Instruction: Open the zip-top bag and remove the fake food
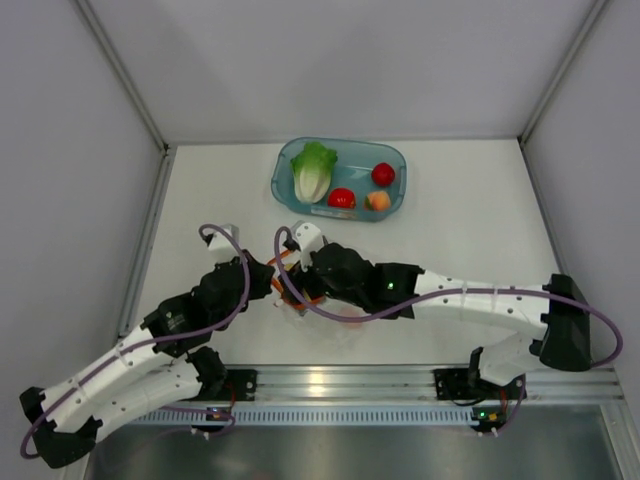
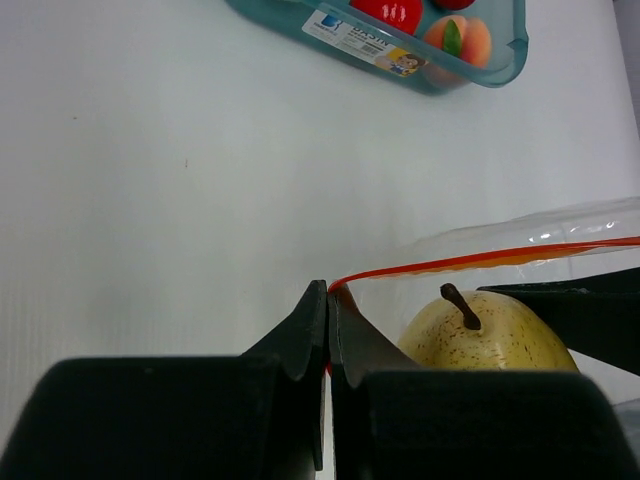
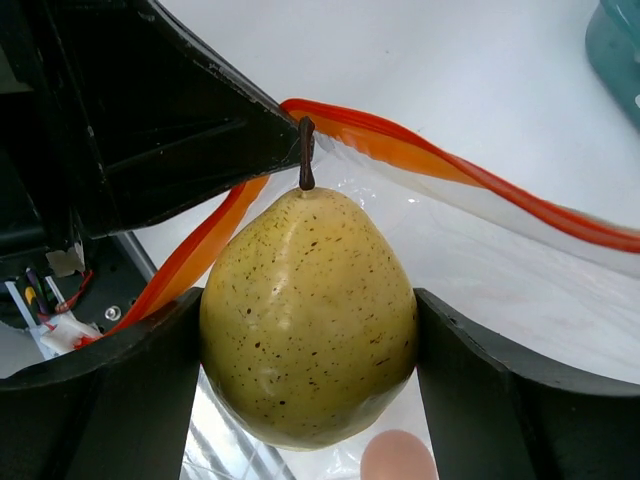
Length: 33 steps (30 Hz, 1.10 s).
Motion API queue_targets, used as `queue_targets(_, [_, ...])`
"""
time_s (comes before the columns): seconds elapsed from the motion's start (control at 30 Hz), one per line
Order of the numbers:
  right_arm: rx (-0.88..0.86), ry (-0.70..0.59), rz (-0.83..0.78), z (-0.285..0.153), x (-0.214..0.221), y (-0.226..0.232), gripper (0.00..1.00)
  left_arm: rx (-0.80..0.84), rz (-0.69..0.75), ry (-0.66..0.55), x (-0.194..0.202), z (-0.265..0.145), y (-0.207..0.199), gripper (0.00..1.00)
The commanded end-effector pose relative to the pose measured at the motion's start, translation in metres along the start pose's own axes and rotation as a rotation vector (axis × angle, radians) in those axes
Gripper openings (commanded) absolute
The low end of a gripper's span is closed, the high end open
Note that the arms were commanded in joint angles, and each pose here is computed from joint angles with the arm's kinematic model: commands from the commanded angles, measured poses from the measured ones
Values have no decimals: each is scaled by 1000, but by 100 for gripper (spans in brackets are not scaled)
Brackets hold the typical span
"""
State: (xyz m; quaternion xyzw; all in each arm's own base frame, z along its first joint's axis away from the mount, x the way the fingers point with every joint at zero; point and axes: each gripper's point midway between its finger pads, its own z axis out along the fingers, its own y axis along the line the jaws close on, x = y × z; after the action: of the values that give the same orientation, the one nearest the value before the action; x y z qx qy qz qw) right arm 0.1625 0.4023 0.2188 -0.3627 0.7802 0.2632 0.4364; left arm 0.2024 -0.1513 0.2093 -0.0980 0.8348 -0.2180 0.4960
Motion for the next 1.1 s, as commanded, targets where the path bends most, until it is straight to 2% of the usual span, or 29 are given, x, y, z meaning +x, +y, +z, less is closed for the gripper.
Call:
queue_targets(0.0, [-31,-297,122,-31,-81,-1,50,-82,53,14,11,6,22,0])
queue_targets(0.17, [-113,-530,303,-59,-123,-7,48,-136,52,-3,9,15,25,0])
queue_targets(0.23, [-125,-591,333,-68,-126,-12,48,-133,37,-13,8,18,21,0])
queue_targets(0.4, [-115,-758,447,-83,-145,-26,47,-43,-36,-29,3,19,1,0])
queue_targets(0.43, [-95,-762,409,-78,-145,-27,47,12,-61,-52,-3,18,-10,0])
queue_targets(0.47, [-78,-756,382,-74,-148,-28,47,59,-56,-22,5,18,-17,0])
queue_targets(0.57, [102,-604,253,-45,-141,-44,45,133,-55,-4,4,14,-31,0])
queue_targets(0.63, [183,-567,192,-33,-136,-54,45,154,-26,3,4,11,-34,0])
queue_targets(0.8, [403,-502,195,-23,-119,-89,43,230,26,31,11,4,-41,0])
queue_targets(1.07, [-10,-540,356,-23,-140,-31,43,128,28,5,11,18,-26,0])
